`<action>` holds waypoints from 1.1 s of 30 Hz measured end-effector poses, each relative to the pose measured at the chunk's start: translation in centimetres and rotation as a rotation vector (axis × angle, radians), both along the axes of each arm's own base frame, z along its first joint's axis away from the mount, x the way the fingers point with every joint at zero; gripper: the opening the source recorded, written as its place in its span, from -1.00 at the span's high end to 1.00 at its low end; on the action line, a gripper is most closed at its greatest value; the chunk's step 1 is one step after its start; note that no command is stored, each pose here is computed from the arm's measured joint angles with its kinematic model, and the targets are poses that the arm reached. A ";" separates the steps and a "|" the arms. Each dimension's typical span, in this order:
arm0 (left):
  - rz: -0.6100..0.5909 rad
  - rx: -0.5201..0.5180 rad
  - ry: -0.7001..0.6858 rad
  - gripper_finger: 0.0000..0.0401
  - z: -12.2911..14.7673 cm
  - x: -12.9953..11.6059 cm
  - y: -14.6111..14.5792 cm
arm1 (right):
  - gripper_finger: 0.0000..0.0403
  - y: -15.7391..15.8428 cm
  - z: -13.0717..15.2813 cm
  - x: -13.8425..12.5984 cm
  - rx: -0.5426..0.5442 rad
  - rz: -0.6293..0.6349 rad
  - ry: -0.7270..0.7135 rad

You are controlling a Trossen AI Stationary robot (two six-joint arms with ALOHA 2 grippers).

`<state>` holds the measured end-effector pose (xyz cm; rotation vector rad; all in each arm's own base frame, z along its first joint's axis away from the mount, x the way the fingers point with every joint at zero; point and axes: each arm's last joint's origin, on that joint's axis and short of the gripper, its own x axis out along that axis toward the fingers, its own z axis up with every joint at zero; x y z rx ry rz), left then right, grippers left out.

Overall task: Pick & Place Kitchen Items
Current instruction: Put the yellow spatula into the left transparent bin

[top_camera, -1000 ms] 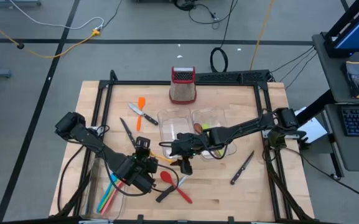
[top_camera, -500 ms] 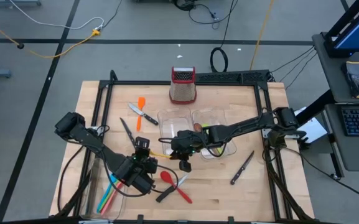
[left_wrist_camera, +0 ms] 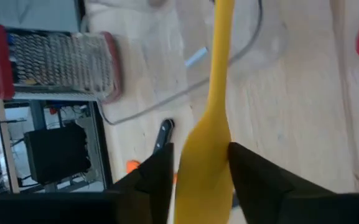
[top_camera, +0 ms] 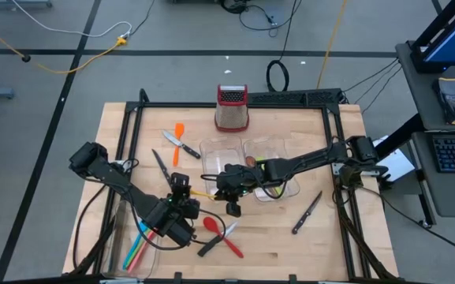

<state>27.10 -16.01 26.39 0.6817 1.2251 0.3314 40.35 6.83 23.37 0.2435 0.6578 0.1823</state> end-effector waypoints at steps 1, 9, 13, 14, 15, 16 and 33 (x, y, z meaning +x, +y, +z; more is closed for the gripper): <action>-0.004 0.007 -0.006 0.17 0.2 -0.1 0.0 | 0.91 0.0 0.0 0.0 -0.003 -0.002 -0.005; 0.008 0.012 -0.072 -0.22 2.8 -1.9 1.0 | 0.91 -0.1 0.4 0.2 -0.037 -0.020 -0.039; 0.063 -0.031 -0.151 -0.30 5.0 -3.7 2.1 | 0.91 -0.3 0.3 0.1 -0.043 -0.025 -0.032; 0.077 -0.047 -0.183 -0.30 5.6 -4.2 2.4 | 0.91 -0.4 0.3 0.1 -0.047 -0.027 -0.028; 0.091 -0.065 -0.217 -0.30 6.3 -4.8 2.7 | 0.91 -0.5 0.2 0.1 -0.058 -0.035 -0.027; 0.105 -0.091 -0.253 -0.29 7.0 -5.4 3.0 | 0.91 -0.5 0.2 0.2 -0.077 -0.043 -0.031; 0.290 -0.492 -0.693 -0.15 12.5 -12.0 4.7 | 0.91 -0.7 3.7 1.6 -0.213 -0.010 -0.449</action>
